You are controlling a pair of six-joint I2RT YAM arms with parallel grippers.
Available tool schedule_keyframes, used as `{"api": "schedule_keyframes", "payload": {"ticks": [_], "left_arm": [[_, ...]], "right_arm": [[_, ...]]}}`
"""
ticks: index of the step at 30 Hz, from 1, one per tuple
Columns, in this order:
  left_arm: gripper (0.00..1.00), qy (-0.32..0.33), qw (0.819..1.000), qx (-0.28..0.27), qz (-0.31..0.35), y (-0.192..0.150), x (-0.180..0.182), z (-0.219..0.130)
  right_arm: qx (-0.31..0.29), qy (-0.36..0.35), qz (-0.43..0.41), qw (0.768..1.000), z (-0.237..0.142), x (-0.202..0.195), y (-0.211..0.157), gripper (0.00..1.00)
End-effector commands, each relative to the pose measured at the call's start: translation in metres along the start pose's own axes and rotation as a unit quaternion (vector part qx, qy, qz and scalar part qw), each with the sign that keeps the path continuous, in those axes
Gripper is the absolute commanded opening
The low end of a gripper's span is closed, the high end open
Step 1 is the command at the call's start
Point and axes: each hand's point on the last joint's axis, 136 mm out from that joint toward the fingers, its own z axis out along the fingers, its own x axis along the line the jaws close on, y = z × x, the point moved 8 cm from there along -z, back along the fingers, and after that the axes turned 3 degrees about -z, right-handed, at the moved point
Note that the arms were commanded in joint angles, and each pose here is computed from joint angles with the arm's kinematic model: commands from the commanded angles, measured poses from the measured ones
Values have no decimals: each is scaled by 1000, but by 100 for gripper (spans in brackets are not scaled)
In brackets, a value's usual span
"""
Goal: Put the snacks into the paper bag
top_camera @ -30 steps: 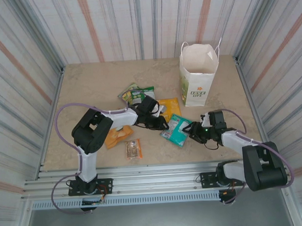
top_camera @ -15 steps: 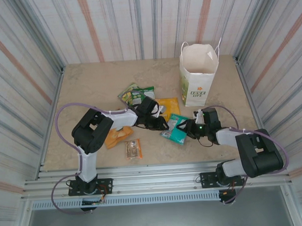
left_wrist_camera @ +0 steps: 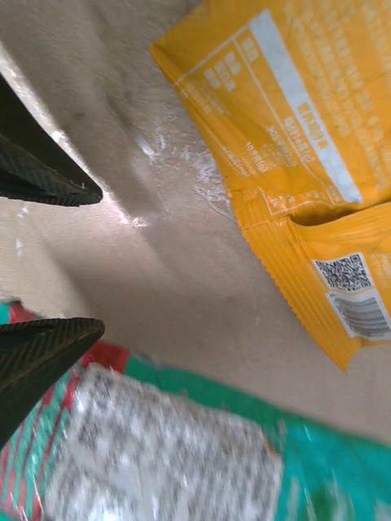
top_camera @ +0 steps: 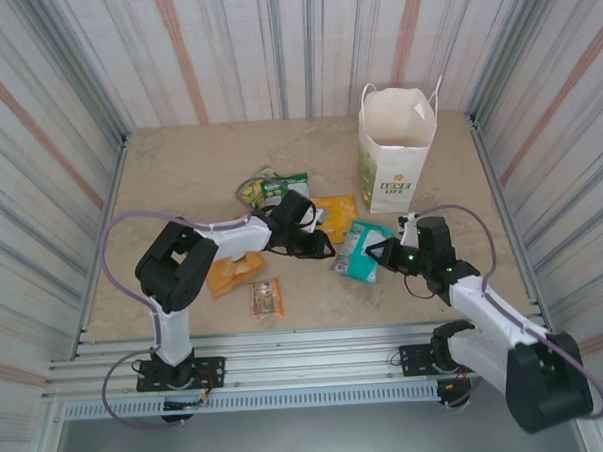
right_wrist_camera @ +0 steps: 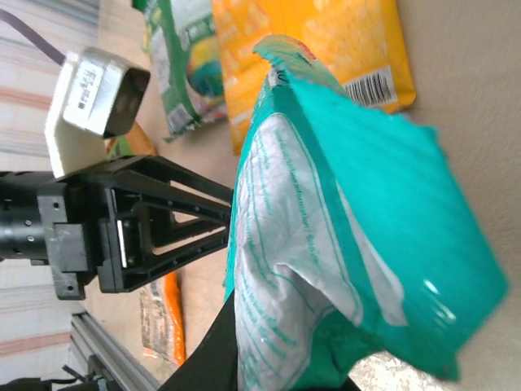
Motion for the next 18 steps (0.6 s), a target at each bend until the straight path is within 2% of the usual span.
{"api": "schedule_keyframes", "payload": {"ticks": [1, 7, 18], "left_arm": [[43, -1, 999, -43, 32, 20, -26, -38], [46, -12, 994, -95, 58, 49, -44, -82], [50, -28, 975, -183, 124, 111, -77, -154]], "right_arm": [[-41, -12, -35, 998, -27, 19, 17, 8], [-108, -6, -79, 991, -74, 59, 53, 6], [-217, -44, -187, 957, -136, 144, 157, 6]]}}
